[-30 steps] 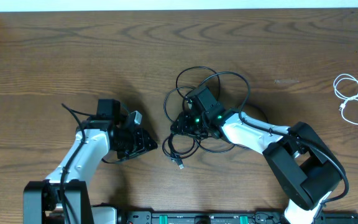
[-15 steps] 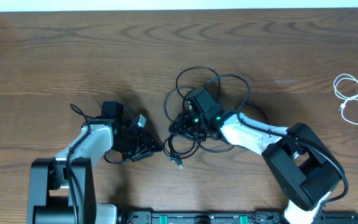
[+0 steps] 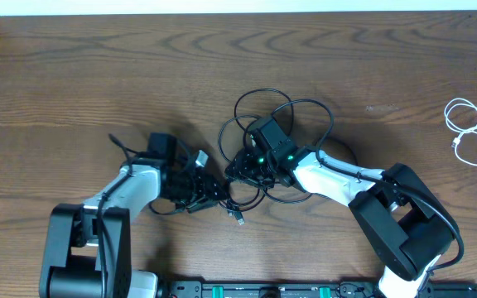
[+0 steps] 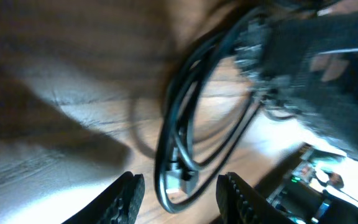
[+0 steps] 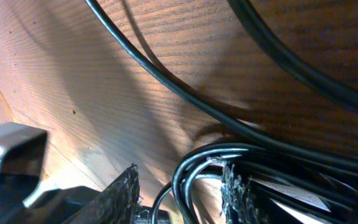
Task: Untangle cables
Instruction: 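Move the left gripper right to grasp the black cable near the right gripper, then hold the black cable with both grippers and pull them apart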
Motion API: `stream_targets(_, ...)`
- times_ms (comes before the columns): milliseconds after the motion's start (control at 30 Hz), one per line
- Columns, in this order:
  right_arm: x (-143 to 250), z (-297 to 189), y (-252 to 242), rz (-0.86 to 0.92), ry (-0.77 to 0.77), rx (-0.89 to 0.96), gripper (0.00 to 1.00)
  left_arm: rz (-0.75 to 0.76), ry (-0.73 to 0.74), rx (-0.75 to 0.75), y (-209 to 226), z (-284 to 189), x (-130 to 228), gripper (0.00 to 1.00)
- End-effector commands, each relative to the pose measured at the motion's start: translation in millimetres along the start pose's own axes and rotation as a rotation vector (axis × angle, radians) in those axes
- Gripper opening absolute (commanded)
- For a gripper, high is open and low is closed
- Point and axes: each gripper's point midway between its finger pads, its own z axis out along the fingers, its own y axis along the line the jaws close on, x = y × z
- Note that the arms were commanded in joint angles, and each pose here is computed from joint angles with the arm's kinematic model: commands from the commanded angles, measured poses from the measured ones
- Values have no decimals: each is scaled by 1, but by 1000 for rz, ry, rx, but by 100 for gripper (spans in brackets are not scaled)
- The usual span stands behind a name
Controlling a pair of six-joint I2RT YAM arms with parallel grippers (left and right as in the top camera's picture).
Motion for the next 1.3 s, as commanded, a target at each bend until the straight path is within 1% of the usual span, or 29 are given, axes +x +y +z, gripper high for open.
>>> stream_targets(0,-1,4,-10,17,-18,39,41,-54,-1,-133,18,10,2,39)
stream_targets(33,-1,4,-10,17,-19,39,41,-47,1,-144,19,12,3,33)
stream_targets(100,-1,4,-10,17,-18,39,41,-35,2,-152,21,12,3,10)
stream_targets(133,-1,4,-10,11,-15,37,41,-18,3,-151,21,12,3,8)
stream_targets(167,0,4,-8,-4,-6,28,38,2,3,-151,20,12,2,8)
stream_targets(200,1,3,-4,-34,9,5,32,42,2,-149,20,12,2,7)
stream_targets(233,2,0,3,-86,26,-30,31,82,3,-143,19,11,1,8)
stream_targets(267,2,-4,9,-130,38,-62,31,128,6,-123,15,10,2,8)
stream_targets(367,-3,-22,23,-216,32,-122,40,264,0,-8,-11,4,1,7)
stream_targets(433,-6,-36,31,-241,19,-147,45,339,-23,38,-27,-3,-2,7)
stream_targets(533,-7,-54,38,-236,0,-159,49,471,-92,52,-47,-19,-11,7)
stream_targets(633,-4,-60,39,-155,10,-155,50,611,-198,7,-60,-37,-25,8)
stream_targets(667,-3,-59,38,-134,18,-151,50,631,-219,-15,-60,-40,-28,7)
stream_targets(733,1,-57,35,-87,32,-140,50,654,-244,-39,-61,-46,-29,7)
stream_targets(800,4,-54,34,-55,45,-132,50,661,-237,-41,-61,-47,-24,8)
stream_targets(867,10,-51,32,-5,62,-115,45,651,-224,-47,-58,-47,-21,7)
stream_targets(967,16,-45,26,87,59,-70,45,643,-221,-67,-54,-45,-23,7)
stream_targets(1033,16,-42,25,129,34,-48,50,641,-219,-67,-53,-45,-23,8)
stream_targets(1133,12,-37,24,186,-32,-19,53,640,-218,-67,-53,-45,-23,7)
stream_targets(1267,5,-35,21,208,-112,9,53,641,-218,-67,-53,-45,-23,7)
